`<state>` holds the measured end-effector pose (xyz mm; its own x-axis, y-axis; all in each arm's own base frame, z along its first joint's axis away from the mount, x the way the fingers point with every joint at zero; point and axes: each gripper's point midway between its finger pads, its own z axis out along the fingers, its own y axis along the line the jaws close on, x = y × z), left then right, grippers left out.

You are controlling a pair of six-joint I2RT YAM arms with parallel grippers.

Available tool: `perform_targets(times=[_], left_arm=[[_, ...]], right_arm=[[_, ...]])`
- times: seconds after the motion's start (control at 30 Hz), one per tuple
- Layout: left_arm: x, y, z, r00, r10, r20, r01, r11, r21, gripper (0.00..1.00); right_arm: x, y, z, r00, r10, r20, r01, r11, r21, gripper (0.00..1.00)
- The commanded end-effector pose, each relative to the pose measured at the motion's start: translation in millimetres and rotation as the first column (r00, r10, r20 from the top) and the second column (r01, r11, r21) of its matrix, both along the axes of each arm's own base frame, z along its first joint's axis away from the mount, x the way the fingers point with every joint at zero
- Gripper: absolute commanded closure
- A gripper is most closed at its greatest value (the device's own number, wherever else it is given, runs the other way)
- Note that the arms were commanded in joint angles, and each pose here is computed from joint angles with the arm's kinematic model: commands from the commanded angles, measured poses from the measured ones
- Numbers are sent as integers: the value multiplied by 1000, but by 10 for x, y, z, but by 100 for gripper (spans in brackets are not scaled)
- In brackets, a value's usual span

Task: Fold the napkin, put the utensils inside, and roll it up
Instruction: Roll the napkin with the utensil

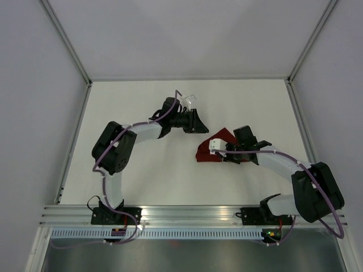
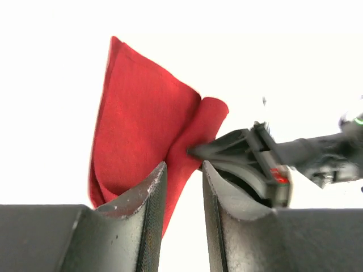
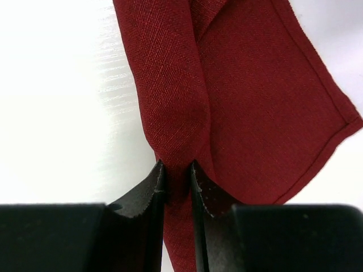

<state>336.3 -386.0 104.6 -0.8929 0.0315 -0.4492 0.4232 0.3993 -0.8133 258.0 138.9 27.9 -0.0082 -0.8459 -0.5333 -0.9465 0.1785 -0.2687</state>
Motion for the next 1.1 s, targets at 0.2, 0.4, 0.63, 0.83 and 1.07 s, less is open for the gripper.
perform_targets(times=[0.2, 0.4, 0.63, 0.83, 1.07], left_arm=[[331, 685, 1042, 743, 481, 465, -426, 876, -226, 62], [98, 756, 1154, 457, 354, 816, -471, 875, -117, 59], [-368, 211, 928, 279, -56, 959, -339, 928, 153, 53], [-702, -193, 458, 124, -361, 924, -244, 892, 381, 46], [-889, -560, -59, -10, -557, 830, -170, 819, 548, 45]], right_arm=[[-163, -34, -38, 915, 105, -389, -56, 989, 135, 92], [-106, -72, -94, 821, 142, -552, -61, 985, 163, 93], [66, -80, -136, 767, 130, -629, -39, 987, 156, 94], [94, -81, -181, 726, 122, -677, -25, 988, 152, 94], [135, -97, -237, 692, 95, -715, -5, 992, 127, 94]])
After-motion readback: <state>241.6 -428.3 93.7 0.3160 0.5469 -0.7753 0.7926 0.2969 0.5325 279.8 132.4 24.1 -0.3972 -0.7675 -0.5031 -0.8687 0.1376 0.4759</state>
